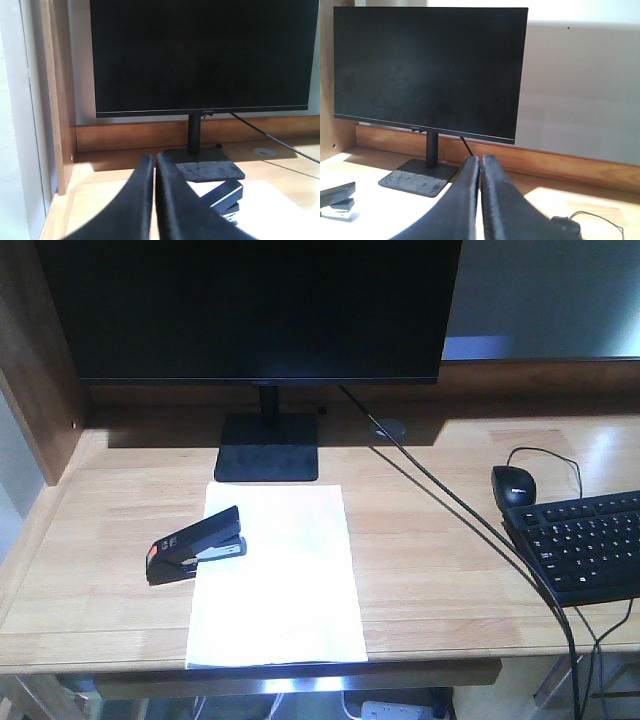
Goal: Grab stapler and paper to desk for stapling
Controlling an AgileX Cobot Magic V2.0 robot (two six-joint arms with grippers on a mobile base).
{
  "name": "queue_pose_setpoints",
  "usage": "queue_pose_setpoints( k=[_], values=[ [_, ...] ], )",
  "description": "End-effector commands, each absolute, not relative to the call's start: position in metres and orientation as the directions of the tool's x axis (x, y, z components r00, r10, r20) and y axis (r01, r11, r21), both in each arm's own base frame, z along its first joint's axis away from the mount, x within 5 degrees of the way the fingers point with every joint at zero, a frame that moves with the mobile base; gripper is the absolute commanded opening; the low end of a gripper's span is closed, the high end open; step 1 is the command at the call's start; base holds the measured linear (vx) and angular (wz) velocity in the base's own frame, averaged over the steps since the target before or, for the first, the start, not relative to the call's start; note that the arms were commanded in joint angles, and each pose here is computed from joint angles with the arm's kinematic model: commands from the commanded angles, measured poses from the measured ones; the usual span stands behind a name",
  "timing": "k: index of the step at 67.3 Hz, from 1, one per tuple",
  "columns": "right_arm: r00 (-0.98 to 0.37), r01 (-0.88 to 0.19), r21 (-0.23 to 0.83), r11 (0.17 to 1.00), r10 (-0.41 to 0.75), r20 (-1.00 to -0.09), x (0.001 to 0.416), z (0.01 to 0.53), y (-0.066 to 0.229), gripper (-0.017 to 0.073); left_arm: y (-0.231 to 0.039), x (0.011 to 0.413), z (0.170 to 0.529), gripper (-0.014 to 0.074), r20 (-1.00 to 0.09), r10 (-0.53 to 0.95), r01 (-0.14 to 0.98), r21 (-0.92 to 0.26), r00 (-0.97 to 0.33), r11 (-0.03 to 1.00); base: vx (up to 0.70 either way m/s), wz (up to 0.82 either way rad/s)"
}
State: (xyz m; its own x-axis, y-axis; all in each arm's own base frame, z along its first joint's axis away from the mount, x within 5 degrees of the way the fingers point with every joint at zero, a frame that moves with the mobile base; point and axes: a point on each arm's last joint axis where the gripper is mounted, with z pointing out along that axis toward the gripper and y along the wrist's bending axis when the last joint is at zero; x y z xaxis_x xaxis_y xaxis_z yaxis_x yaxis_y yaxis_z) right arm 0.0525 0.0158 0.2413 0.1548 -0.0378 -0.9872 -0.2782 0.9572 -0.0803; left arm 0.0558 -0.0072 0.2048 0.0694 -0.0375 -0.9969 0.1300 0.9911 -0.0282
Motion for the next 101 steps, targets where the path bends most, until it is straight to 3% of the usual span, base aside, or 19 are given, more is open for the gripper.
queue_pose_setpoints(
  k=[1, 72, 101],
  values=[
    [0.189, -0.291, -0.094, 0.952, -0.039, -0.981, 0.0508, 0.2516, 0.0173, -0.0009, -0.0069, 0.0553, 0.2026, -0.0007, -0.99, -0.065, 0.131, -0.048, 0.127, 0.99, 0.0, 0.0],
    [0.19, -0.291, -0.096, 0.952, -0.041, -0.981, 0.0508, 0.2516, 0.0173, -0.0009, -0.0069, 0.0554, 0.2026, -0.0007, -0.99, -0.064, 0.131, -0.047, 0.126, 0.99, 0.0, 0.0],
    [0.24, -0.247, -0.249, 0.937, -0.189, -0.952, 0.0509, 0.2525, 0.0165, -0.0009, -0.0069, 0.0554, 0.2026, -0.0007, -0.99, -0.064, 0.131, -0.047, 0.126, 0.99, 0.0, 0.0]
  ],
)
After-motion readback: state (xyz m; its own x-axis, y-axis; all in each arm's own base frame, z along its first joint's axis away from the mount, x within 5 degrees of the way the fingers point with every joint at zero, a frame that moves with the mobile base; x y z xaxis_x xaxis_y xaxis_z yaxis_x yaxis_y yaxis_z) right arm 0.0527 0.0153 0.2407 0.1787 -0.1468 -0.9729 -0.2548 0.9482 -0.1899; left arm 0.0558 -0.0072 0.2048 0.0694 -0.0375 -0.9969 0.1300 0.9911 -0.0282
